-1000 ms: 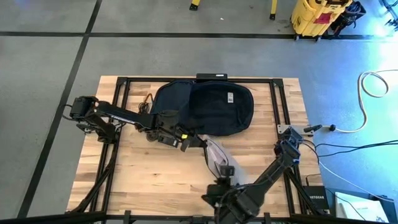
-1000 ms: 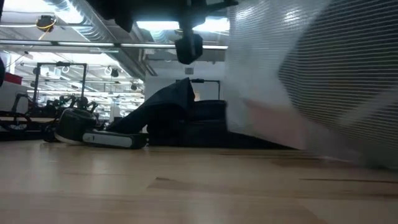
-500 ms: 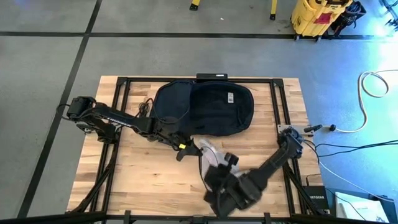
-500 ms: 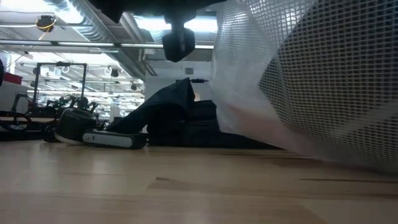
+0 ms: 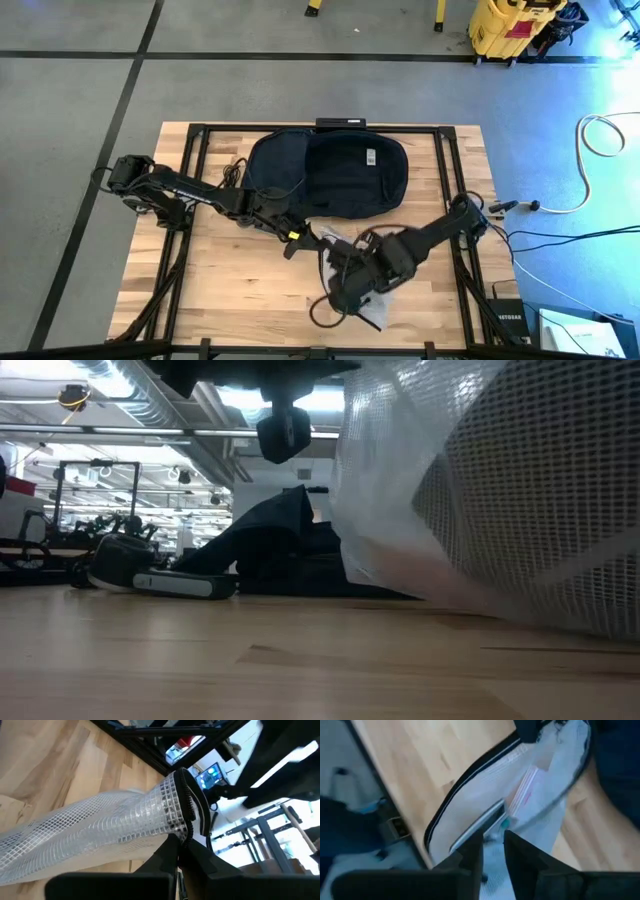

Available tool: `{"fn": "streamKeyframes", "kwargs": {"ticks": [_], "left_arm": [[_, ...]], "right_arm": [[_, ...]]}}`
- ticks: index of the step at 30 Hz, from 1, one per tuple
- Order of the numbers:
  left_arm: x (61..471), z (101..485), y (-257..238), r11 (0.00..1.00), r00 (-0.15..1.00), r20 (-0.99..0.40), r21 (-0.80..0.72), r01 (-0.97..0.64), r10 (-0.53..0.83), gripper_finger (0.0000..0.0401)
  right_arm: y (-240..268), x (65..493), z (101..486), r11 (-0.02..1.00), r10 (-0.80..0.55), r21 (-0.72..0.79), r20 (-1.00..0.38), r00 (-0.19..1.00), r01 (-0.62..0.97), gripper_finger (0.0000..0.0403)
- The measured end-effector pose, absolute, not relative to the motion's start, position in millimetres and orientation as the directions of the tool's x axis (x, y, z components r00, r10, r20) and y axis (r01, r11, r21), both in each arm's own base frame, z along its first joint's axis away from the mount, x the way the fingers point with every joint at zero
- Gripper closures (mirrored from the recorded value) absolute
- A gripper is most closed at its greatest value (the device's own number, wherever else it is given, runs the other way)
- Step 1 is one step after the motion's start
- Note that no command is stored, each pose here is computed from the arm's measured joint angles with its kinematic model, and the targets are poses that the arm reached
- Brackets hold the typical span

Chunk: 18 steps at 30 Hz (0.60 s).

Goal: Unpack backpack
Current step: Put the black hand fan into the transparent zip bag

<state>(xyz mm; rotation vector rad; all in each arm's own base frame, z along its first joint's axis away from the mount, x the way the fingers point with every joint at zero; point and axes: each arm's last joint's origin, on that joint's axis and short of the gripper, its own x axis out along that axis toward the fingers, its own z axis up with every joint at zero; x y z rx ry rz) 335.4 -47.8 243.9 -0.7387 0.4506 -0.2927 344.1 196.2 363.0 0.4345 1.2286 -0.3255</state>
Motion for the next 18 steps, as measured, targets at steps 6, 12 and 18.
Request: {"fn": "streamKeyframes", "kwargs": {"ticks": [6, 12, 18], "left_arm": [[336, 244, -48, 0.705, 0.867, -0.283, -0.702, 0.104, -0.409, 0.0401], [336, 244, -48, 0.703, 0.868, -0.283, -0.704, 0.102, -0.409, 0.0401], [336, 245, -48, 0.704, 0.867, -0.282, -0.703, 0.104, -0.41, 0.0401]], "right_arm": [[186, 341, 374, 0.868, -0.016, 0.155, -0.941, 0.338, 0.471, 0.0242], [179, 348, 346, 0.799, -0.085, 0.083, -0.965, 0.248, 0.595, 0.0131], [171, 354, 318, 0.769, -0.139, -0.001, -0.976, 0.165, 0.64, 0.0079]]}}
